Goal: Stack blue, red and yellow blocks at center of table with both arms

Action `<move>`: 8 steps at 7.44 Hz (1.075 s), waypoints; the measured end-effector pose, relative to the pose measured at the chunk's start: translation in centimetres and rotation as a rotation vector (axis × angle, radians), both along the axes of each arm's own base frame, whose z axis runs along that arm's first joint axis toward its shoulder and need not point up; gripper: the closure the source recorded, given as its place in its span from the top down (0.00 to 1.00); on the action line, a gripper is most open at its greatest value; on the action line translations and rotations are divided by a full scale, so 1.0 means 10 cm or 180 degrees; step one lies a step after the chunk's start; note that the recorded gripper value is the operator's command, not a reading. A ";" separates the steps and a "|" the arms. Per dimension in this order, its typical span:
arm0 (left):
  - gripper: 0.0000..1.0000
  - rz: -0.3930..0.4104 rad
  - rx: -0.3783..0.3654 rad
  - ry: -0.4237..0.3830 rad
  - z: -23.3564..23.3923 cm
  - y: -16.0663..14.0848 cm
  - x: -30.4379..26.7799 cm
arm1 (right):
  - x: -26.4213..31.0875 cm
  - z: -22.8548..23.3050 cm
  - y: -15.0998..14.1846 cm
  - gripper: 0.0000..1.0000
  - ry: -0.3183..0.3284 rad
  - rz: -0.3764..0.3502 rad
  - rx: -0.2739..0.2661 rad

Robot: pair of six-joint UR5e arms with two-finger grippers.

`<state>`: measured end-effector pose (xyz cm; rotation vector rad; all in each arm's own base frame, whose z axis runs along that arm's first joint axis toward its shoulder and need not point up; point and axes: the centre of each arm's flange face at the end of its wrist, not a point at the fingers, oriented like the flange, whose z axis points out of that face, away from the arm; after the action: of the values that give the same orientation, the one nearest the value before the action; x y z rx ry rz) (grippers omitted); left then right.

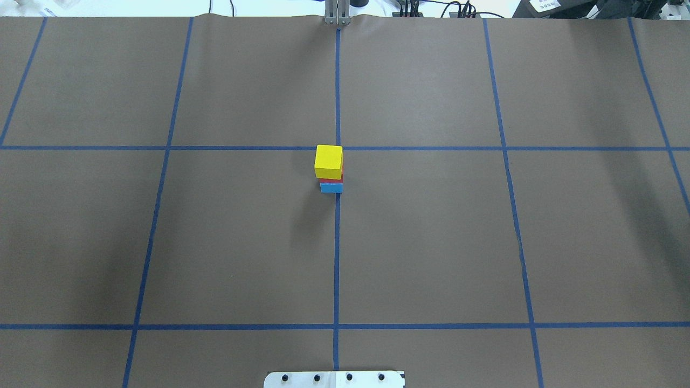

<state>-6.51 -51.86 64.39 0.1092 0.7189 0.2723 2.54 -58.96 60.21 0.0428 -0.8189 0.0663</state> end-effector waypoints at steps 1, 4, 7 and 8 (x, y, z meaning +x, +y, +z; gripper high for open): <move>1.00 -0.0012 -0.0019 0.0000 0.06 0.00 0.00 | 0.04 0.07 0.06 0.99 -0.0010 0.0017 -0.0043; 1.00 -0.0318 -0.0139 0.0016 -0.15 -0.07 0.00 | 0.07 0.25 0.21 0.99 -0.0030 0.0033 -0.0141; 1.00 -0.0372 -0.0137 0.0026 -0.24 -0.09 0.01 | 0.28 0.31 0.34 0.99 -0.0037 0.0148 -0.0185; 1.00 -0.0372 -0.0130 0.0027 -0.25 -0.09 0.01 | 0.38 0.32 0.49 0.99 -0.0038 0.0201 -0.0187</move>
<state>-6.43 -52.77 61.92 0.1131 0.7232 0.1454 6.29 -54.04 63.38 0.0129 -0.8273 0.1502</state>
